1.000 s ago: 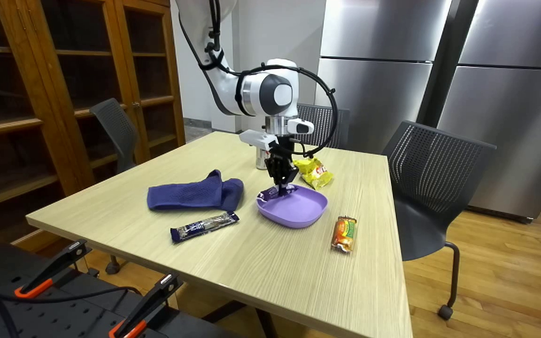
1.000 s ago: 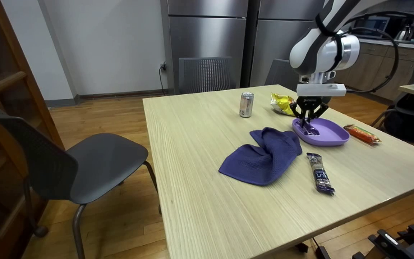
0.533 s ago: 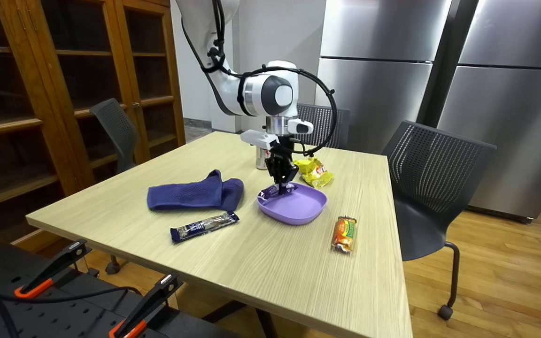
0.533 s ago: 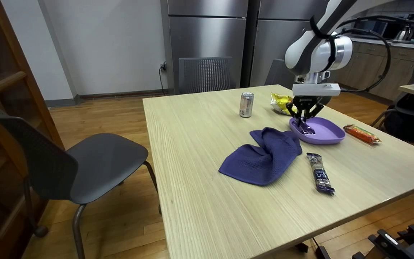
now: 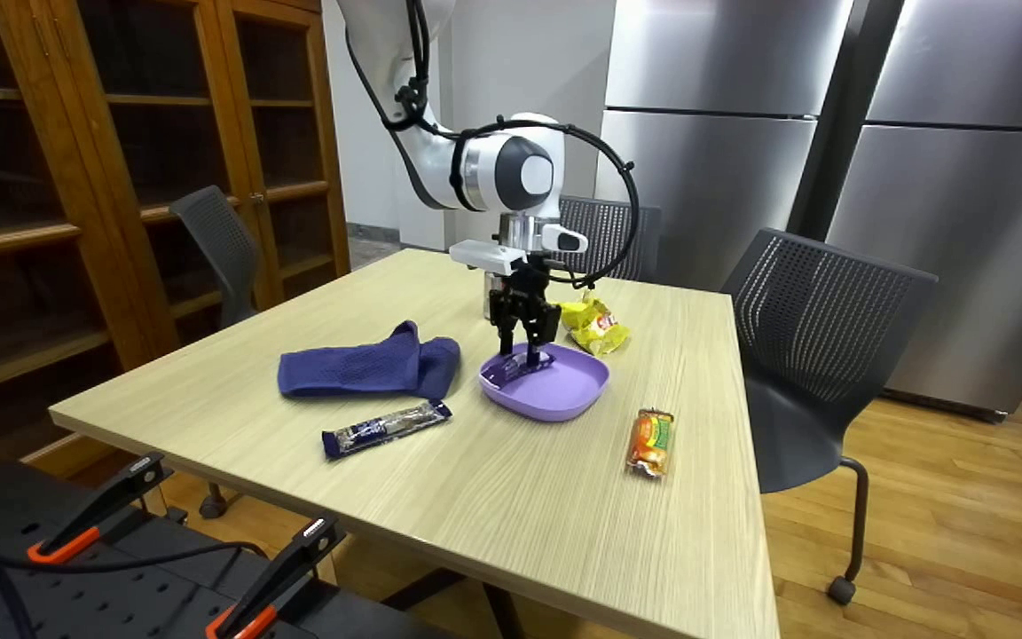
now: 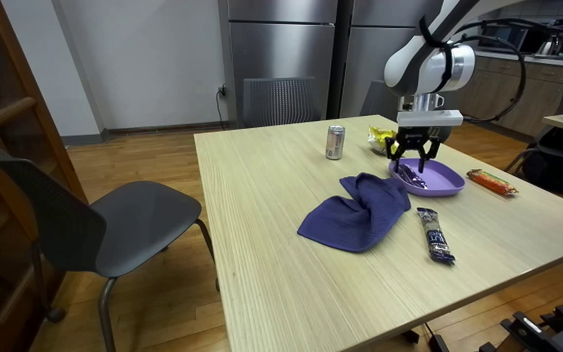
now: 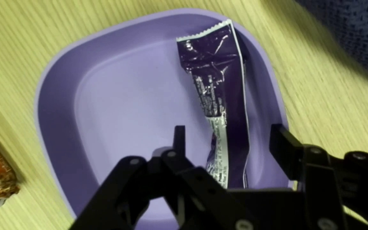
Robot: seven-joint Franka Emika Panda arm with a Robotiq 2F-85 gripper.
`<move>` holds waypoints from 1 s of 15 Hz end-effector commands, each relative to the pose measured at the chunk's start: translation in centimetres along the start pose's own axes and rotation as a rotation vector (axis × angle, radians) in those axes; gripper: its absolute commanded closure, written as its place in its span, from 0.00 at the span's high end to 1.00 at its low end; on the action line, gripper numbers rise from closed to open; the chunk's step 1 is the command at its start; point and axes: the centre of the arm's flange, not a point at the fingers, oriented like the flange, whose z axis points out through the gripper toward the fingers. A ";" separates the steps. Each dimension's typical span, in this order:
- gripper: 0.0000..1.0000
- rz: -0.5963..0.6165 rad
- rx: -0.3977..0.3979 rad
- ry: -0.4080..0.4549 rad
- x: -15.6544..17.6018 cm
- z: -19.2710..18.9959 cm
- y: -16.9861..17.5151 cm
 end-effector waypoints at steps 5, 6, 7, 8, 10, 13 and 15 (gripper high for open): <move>1.00 -0.096 0.055 -0.061 -0.9 -3.8 1.2; 1.00 -0.098 0.059 -0.062 -1.1 -4.2 1.3; 1.00 -0.100 0.064 -0.063 -1.4 -4.7 1.5; 1.00 -0.099 0.066 -0.061 -1.5 -5.1 1.6; 1.00 -0.092 0.071 -0.050 -1.7 -5.9 1.9; 1.00 -0.076 0.084 -0.042 -2.0 -6.6 3.0; 1.00 -0.066 0.085 -0.040 -2.1 -6.9 3.9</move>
